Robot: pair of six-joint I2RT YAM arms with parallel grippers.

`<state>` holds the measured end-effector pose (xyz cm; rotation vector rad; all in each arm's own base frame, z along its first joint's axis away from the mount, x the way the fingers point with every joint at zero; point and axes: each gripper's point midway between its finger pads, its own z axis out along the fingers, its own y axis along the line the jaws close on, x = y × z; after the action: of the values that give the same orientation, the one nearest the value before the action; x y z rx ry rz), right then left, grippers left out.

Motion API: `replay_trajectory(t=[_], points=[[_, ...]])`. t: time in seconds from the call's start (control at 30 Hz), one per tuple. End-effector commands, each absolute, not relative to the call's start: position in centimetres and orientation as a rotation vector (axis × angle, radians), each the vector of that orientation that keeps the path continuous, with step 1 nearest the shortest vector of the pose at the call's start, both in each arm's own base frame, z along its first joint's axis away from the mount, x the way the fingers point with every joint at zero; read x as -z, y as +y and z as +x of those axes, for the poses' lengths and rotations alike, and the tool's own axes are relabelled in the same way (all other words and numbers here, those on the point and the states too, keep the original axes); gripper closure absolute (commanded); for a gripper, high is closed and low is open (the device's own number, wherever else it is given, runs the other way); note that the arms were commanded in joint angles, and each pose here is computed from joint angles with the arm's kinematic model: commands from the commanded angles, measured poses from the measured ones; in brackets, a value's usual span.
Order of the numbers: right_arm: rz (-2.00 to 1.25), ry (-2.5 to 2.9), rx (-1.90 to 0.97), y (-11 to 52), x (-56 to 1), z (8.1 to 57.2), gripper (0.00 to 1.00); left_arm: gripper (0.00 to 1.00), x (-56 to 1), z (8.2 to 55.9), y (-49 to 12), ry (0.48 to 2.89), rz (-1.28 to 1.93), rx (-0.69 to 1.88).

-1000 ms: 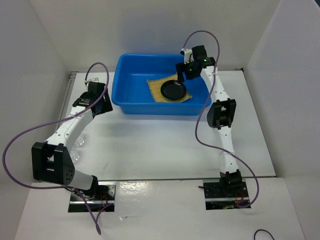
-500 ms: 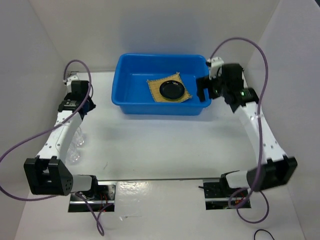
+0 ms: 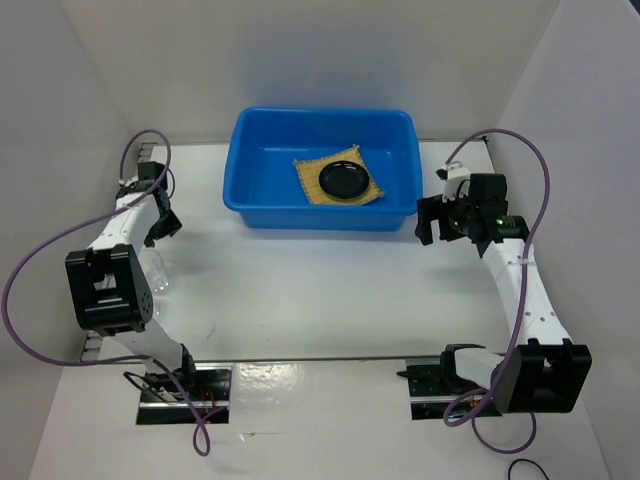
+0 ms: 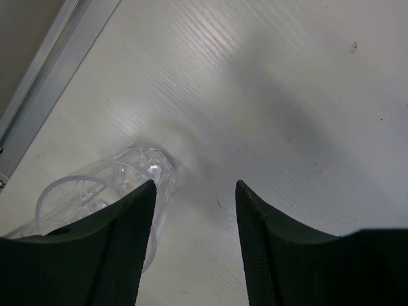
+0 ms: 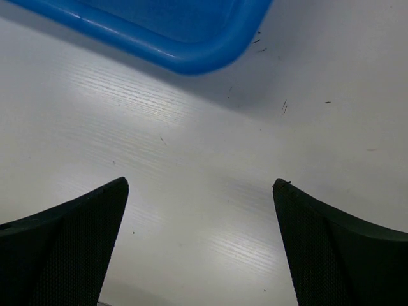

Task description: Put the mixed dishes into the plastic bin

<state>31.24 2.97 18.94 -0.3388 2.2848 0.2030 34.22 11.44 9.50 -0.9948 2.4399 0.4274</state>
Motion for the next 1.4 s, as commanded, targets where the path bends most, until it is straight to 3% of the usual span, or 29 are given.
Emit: replay_trajectory(t=[0.0,0.33,0.57,0.93,1.37], points=[[-0.369,2.205,-0.214,3.3,-20.7,32.4,0.02,0.40,-10.5,35.1,12.4,2.403,-1.005,-0.472],[-0.373,2.211,-0.226,3.4,-20.3,32.2,0.02,0.42,-7.6,34.9,12.5,2.501,-1.012,-0.503],[-0.373,2.211,-0.226,3.4,-20.3,32.2,0.02,0.35,-10.9,35.1,12.6,2.389,-1.014,-0.462],[-0.382,2.227,-0.227,3.4,-19.8,32.4,0.02,0.33,-15.8,33.4,12.6,2.216,-1.030,-0.470],[-0.363,2.287,-0.226,2.9,-18.0,32.9,0.02,0.34,-10.7,33.2,11.2,2.421,-0.999,-0.462]])
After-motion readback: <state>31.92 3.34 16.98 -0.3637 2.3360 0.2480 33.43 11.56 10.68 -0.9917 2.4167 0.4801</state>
